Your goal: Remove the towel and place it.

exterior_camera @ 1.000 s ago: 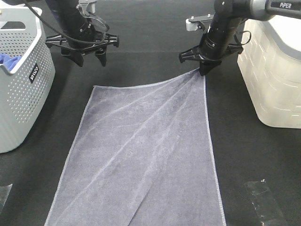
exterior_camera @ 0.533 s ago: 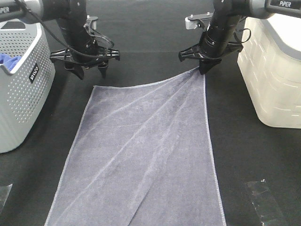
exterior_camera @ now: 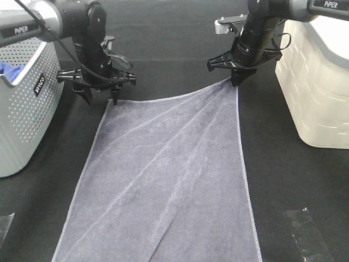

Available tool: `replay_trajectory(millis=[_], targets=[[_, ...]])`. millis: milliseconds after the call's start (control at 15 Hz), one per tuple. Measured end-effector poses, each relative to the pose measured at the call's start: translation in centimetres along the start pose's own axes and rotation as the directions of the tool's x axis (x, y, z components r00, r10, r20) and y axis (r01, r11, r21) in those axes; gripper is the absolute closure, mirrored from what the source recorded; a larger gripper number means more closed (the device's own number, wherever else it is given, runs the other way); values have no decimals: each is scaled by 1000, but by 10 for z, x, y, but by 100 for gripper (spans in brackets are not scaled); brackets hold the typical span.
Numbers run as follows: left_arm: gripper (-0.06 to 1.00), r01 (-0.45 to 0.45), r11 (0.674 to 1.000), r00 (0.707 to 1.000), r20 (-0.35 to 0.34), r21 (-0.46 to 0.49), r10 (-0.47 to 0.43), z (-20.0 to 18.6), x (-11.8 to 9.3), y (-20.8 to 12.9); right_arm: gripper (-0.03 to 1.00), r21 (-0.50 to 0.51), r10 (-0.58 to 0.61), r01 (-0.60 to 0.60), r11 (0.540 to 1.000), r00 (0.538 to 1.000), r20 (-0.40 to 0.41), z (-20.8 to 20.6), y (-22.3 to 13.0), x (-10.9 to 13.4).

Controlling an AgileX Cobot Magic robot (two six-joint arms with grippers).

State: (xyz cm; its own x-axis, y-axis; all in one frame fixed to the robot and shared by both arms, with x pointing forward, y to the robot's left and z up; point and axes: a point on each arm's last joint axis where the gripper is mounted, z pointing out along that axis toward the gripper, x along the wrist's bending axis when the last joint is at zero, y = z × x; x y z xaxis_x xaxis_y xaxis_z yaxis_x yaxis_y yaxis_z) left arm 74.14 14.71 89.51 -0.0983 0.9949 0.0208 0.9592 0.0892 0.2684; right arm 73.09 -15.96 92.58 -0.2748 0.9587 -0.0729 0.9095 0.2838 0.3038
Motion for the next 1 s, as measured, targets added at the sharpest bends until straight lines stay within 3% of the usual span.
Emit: replay_trajectory(millis=[267, 400, 467, 733, 1000], targets=[[43, -2, 1000, 1000, -6, 20, 2, 11, 0, -3, 97, 0, 0, 0, 1000, 1000, 0, 0, 0, 0], [57, -1, 1000, 1000, -4, 15, 1, 11, -1, -2, 97, -1, 0, 0, 1000, 1000, 0, 0, 0, 0], [70, -6, 1000, 1000, -2, 11, 6, 10, -1, -2, 97, -1, 0, 0, 1000, 1000, 0, 0, 0, 0], [94, -64, 998, 998, 0, 8, 64, 12, -1, -2, 97, -1, 0, 0, 1000, 1000, 0, 0, 0, 0], [94, -65, 996, 998, 21, -55, 66, -4, -4, 11, 97, -1, -1, 1, 1000, 1000, 0, 0, 0, 0]])
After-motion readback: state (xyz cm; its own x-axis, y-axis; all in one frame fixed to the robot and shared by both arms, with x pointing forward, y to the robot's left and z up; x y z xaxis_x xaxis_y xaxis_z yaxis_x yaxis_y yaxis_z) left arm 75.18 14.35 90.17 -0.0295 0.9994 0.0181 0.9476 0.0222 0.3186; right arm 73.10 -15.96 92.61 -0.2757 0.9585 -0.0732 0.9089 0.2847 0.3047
